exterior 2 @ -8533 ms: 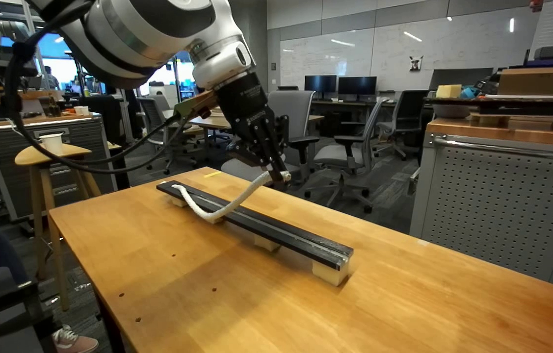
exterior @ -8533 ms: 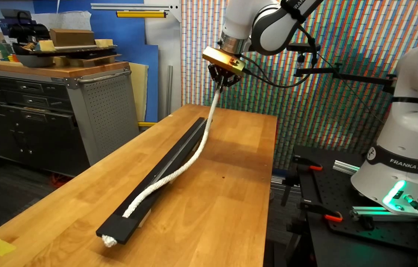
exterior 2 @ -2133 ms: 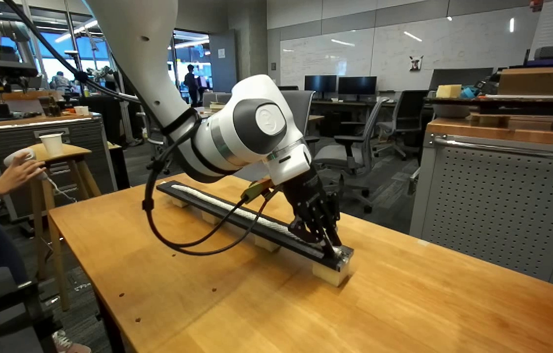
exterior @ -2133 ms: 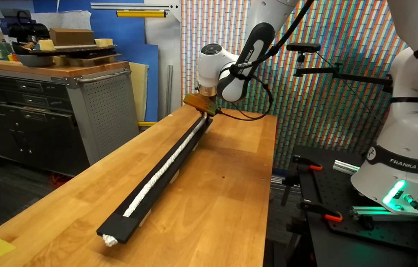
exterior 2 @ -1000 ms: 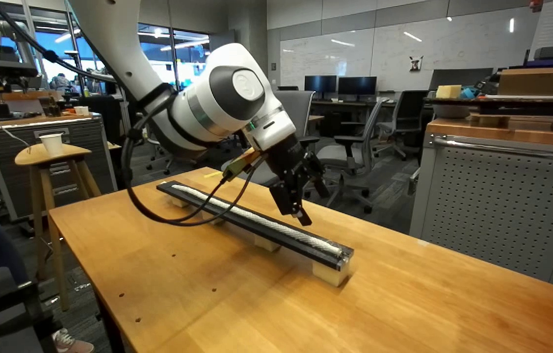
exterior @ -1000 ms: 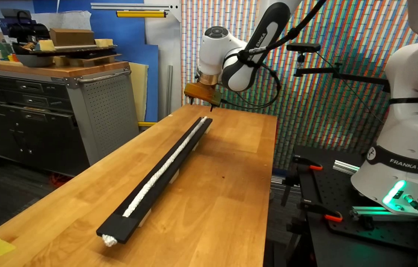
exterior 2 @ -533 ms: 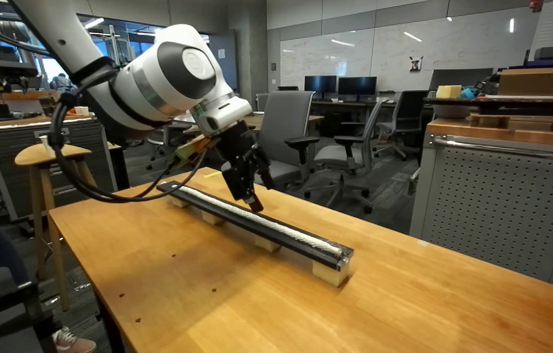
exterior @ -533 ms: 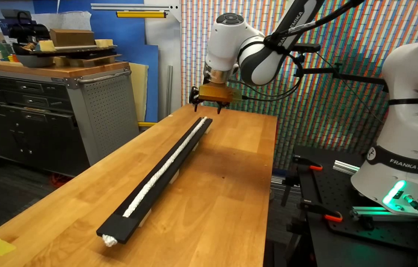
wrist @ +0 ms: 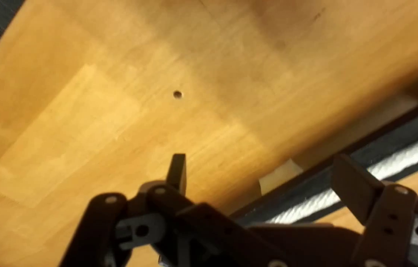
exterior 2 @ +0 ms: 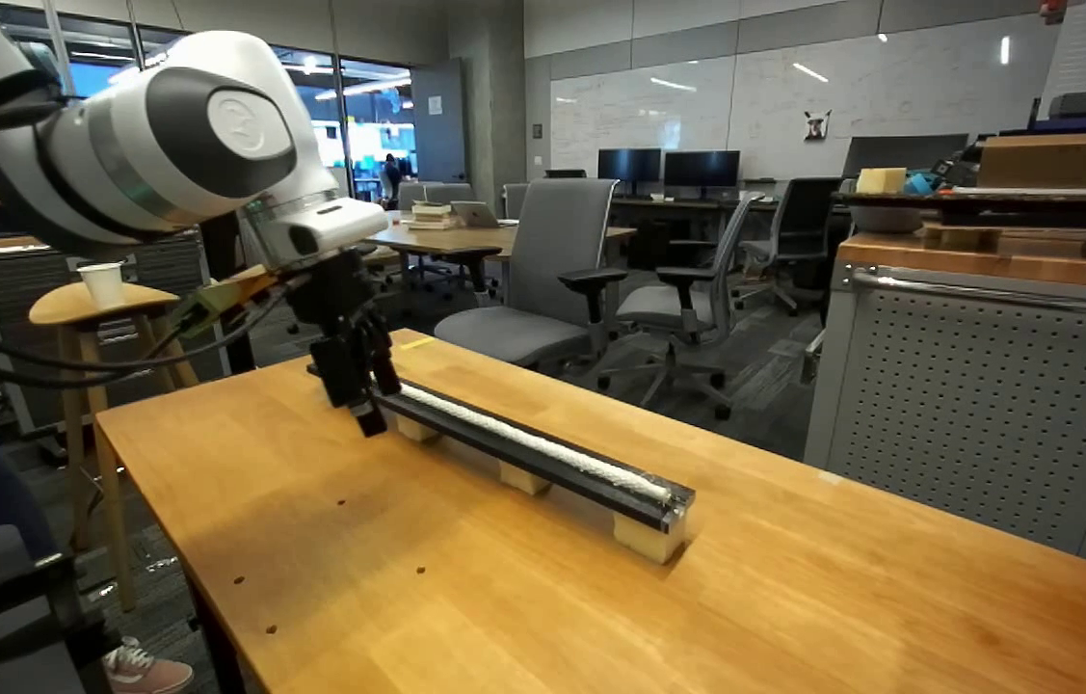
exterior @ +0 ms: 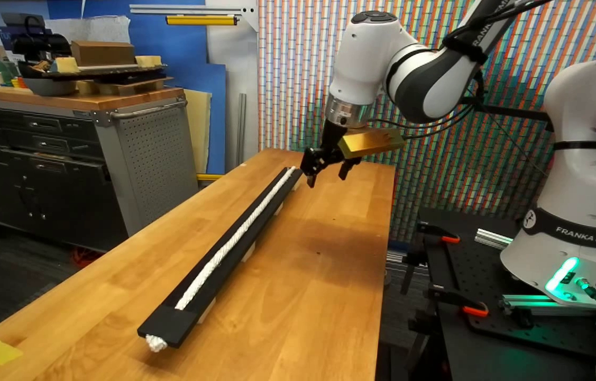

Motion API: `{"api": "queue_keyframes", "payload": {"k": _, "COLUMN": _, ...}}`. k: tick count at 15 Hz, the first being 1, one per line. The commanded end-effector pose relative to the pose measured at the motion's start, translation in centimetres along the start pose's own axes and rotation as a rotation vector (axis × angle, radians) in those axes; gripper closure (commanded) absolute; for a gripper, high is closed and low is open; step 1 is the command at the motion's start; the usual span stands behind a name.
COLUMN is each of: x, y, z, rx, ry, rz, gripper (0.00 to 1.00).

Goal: Straighten the rope on the black object and press it in

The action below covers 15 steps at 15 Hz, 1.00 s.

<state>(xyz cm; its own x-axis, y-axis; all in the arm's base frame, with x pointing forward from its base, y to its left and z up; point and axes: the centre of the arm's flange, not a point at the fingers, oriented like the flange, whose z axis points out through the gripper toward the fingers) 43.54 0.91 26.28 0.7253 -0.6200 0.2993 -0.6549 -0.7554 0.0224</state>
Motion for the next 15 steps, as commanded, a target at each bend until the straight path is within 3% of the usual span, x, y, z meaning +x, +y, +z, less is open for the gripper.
{"api": "queue_keyframes", "payload": {"k": 1, "x": -3.2, "y": 2.3, "z": -3.3, "rx": 0.002, "ry": -0.084, "rz": -0.185, "gripper": 0.0}}
{"api": "queue_keyframes", "payload": {"k": 5, "x": -4.7, "y": 3.4, "z": -3.9, "rx": -0.033, "ry": -0.216, "rz": -0.364, "gripper": 0.0}}
{"api": "queue_keyframes", "payload": {"k": 6, "x": -4.7, "y": 2.0, "z": -1.5, "rx": -0.03, "ry": -0.162, "rz": -0.291, "gripper": 0.0}}
{"api": "queue_keyframes", "payload": {"k": 8, "x": -5.1, "y": 1.8, "z": -2.1, "rx": -0.034, "ry": -0.199, "rz": -0.342, "gripper": 0.0}}
{"api": "queue_keyframes", "payload": {"k": 15, "x": -5.1, "y": 1.9, "z": -2.1, "rx": -0.035, "ry": -0.205, "rz": -0.361, "gripper": 0.0}}
